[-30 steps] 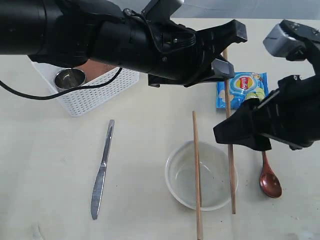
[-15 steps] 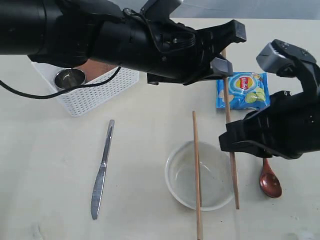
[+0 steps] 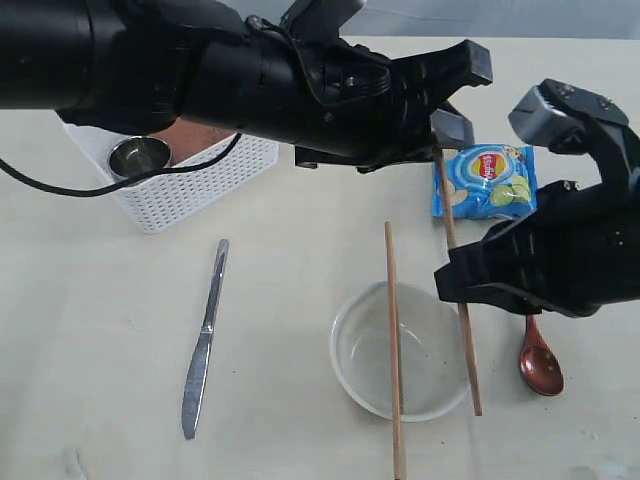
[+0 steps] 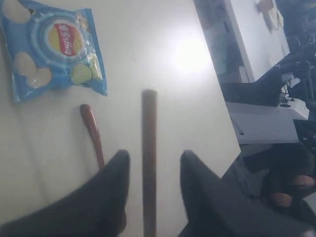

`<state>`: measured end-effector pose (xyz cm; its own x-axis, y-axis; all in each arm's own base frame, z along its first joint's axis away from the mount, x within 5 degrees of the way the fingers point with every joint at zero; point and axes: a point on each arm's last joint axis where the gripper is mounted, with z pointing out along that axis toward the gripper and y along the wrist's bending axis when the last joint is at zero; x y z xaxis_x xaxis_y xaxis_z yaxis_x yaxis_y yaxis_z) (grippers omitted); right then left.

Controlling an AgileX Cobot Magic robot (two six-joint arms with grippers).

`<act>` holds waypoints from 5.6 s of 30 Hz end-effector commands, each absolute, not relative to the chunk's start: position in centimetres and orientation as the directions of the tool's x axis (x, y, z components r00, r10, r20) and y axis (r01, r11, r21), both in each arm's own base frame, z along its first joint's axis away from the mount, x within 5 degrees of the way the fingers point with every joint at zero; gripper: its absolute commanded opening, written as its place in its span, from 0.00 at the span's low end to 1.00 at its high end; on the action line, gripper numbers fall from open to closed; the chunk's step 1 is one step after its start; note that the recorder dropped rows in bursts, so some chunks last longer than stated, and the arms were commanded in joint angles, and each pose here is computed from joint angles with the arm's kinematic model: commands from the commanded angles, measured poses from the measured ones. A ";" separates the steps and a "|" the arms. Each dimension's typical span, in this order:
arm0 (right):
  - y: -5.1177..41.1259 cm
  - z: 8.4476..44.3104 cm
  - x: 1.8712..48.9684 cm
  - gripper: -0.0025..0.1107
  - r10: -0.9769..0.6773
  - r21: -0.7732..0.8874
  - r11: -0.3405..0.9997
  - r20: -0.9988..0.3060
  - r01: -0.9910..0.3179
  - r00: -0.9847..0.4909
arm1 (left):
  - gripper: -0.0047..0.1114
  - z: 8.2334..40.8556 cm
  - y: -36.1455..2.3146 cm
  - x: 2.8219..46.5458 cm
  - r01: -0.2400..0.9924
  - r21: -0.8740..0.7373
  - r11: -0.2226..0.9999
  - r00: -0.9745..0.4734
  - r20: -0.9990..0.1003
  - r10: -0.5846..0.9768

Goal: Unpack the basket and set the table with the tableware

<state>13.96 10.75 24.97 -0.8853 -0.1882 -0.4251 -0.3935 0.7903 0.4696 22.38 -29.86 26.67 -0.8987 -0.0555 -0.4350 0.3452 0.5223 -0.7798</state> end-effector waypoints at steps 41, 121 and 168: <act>7.0 26.0 12.7 0.02 -0.160 0.393 0.857 -0.411 -0.332 -0.898 | 0.04 31.2 -25.2 21.4 0.657 -0.579 0.483 -0.723 -0.665 0.187; 13.9 16.9 16.8 0.02 -0.078 0.416 0.906 -0.016 -0.078 -0.997 | 0.04 29.1 -5.3 9.6 0.440 -0.041 0.897 0.034 -0.997 -0.063; 14.2 16.0 17.1 0.06 -0.057 0.414 0.909 0.017 -0.044 -0.998 | 0.04 29.2 -5.2 9.6 0.429 -0.040 0.902 0.042 -0.997 -0.064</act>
